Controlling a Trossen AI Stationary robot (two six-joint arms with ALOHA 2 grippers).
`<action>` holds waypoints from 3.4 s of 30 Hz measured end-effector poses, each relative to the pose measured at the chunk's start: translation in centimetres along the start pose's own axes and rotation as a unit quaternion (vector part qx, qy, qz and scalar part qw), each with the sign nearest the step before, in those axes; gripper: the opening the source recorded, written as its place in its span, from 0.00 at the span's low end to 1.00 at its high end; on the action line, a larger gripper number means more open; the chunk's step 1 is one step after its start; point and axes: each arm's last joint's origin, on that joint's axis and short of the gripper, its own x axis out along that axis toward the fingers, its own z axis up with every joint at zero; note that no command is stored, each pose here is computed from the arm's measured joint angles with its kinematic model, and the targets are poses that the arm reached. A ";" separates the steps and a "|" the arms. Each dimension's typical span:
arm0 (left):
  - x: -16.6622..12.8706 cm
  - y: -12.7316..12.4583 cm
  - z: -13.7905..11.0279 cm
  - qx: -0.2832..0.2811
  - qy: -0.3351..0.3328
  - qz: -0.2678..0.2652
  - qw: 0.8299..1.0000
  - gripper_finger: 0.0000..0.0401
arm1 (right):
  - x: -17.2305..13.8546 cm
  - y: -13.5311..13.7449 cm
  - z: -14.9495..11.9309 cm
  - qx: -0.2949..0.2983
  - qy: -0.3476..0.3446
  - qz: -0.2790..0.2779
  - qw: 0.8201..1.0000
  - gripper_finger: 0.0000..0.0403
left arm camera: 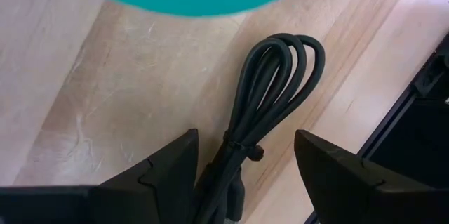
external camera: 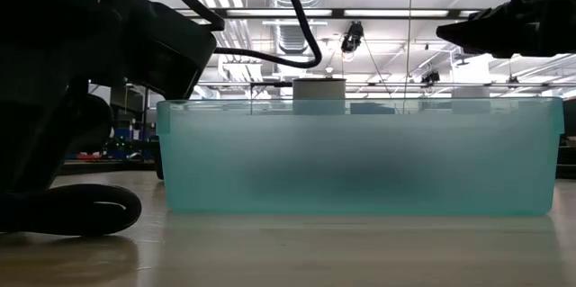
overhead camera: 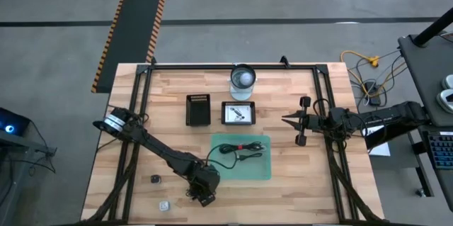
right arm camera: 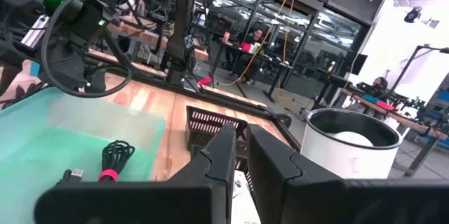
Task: Pick and place items into bin
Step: Put the black charger cable into the green bin, then put the black charger adapter into the left black bin
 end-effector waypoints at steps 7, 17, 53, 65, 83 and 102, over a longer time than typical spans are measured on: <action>0.2 0.3 -0.2 0.004 -0.004 0.009 1.000 0.45 | 0.0 0.0 0.0 -0.008 -0.001 0.000 1.000 0.07; 0.2 0.2 -0.3 0.055 0.013 -0.001 0.998 0.06 | 0.0 -0.1 0.4 -0.018 -0.020 -0.007 1.000 0.07; -11.9 1.7 8.8 0.184 -0.306 0.050 0.933 0.12 | 0.0 -0.3 0.8 -0.027 -0.040 -0.015 0.999 0.07; -12.3 2.2 9.1 0.101 -0.278 0.026 0.955 0.51 | 0.1 -0.2 0.7 -0.038 -0.037 -0.014 0.998 0.07; -12.2 0.6 -4.1 -0.355 -0.086 0.090 0.926 0.53 | 0.3 -0.1 0.5 -0.052 -0.027 -0.011 0.998 0.07; -9.5 2.6 -12.0 -0.467 -0.102 0.200 0.855 0.53 | 0.3 -0.1 0.5 -0.051 -0.028 -0.011 0.998 0.07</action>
